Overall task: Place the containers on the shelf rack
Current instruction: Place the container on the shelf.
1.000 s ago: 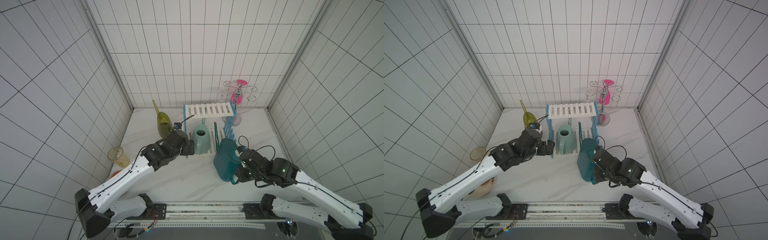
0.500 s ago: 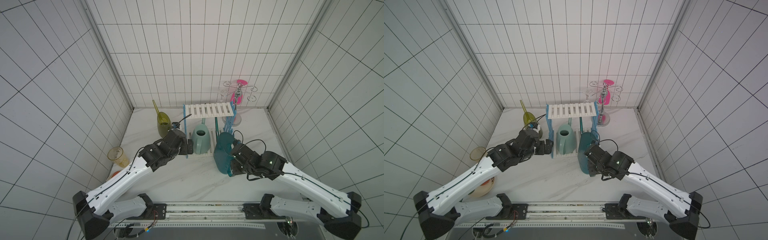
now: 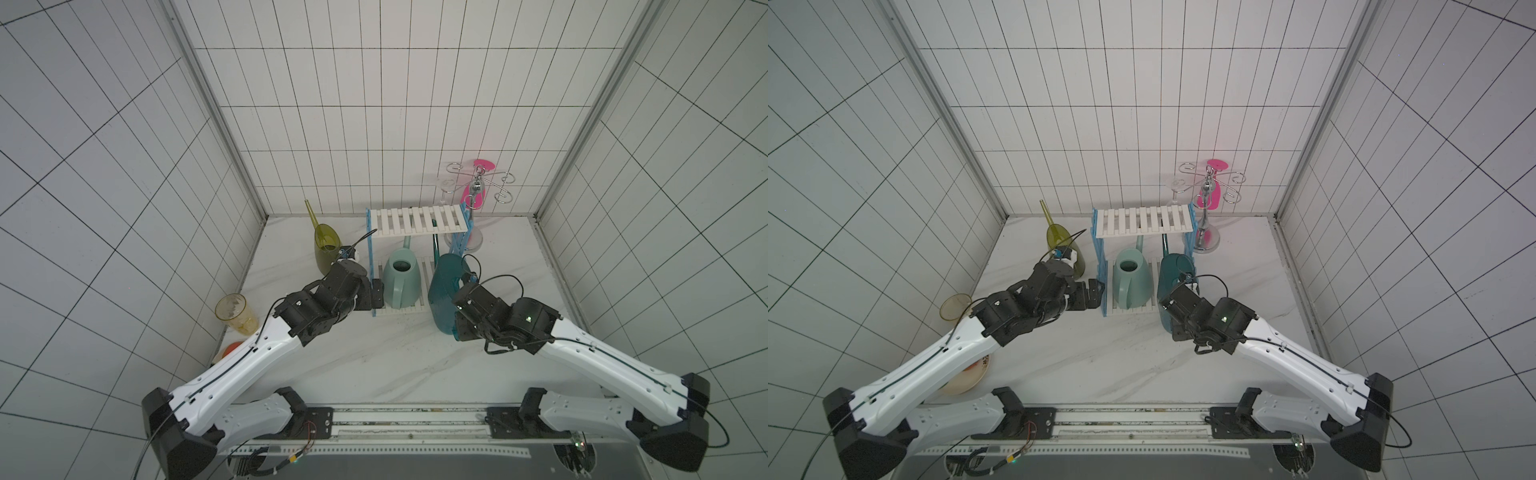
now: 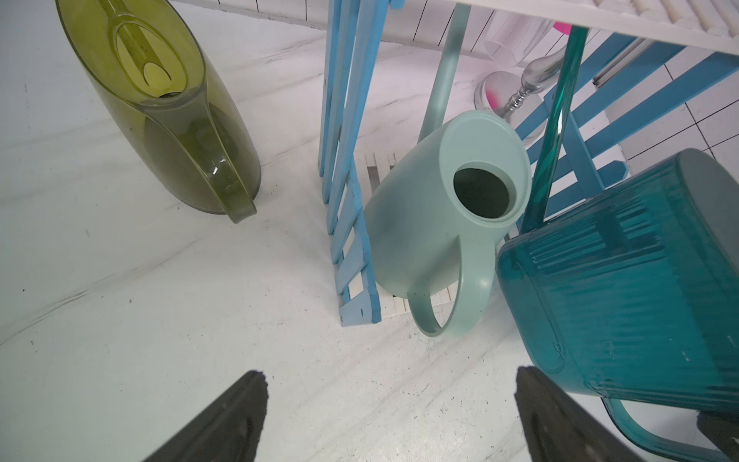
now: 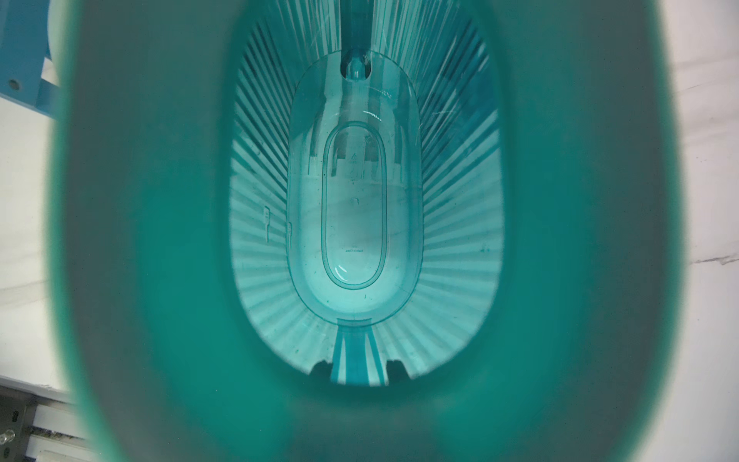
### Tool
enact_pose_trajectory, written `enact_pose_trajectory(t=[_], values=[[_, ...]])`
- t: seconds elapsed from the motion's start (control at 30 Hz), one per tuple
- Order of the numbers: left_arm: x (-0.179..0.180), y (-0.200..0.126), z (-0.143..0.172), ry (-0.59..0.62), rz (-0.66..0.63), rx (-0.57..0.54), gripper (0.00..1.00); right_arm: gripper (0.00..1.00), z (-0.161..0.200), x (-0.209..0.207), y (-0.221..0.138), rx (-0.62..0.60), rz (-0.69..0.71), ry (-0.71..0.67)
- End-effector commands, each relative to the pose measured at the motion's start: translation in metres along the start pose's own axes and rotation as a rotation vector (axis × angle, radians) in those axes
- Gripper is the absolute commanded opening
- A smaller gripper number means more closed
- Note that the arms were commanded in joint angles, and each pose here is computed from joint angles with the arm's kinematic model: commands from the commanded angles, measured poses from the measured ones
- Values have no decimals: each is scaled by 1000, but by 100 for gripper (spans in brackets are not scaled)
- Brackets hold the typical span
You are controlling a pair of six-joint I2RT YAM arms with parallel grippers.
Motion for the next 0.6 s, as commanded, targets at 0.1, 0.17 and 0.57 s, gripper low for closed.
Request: enact_pose_trajectory(t=[0.1,0.17,0.57], values=[[0,-2,-2,-14,24,-15,99,0,-34,0,-2,-136,38,43],[0,-2,-1,-13,25,-13,99,0,-37,-1,2,-138,53,54],[3,-1,0,-10,23,-10,99,0,-53,-3,37,-119,113,89]])
Point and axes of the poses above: each gripper's point midway between its finger pads, its own y axis out along the fingers, its own x axis along the line the jaws close on, z = x × y, the point moved 7 cm from there along -y, back along the fingers, and after that the axes turned 7 degrees about -y, right-handed, at the moved point
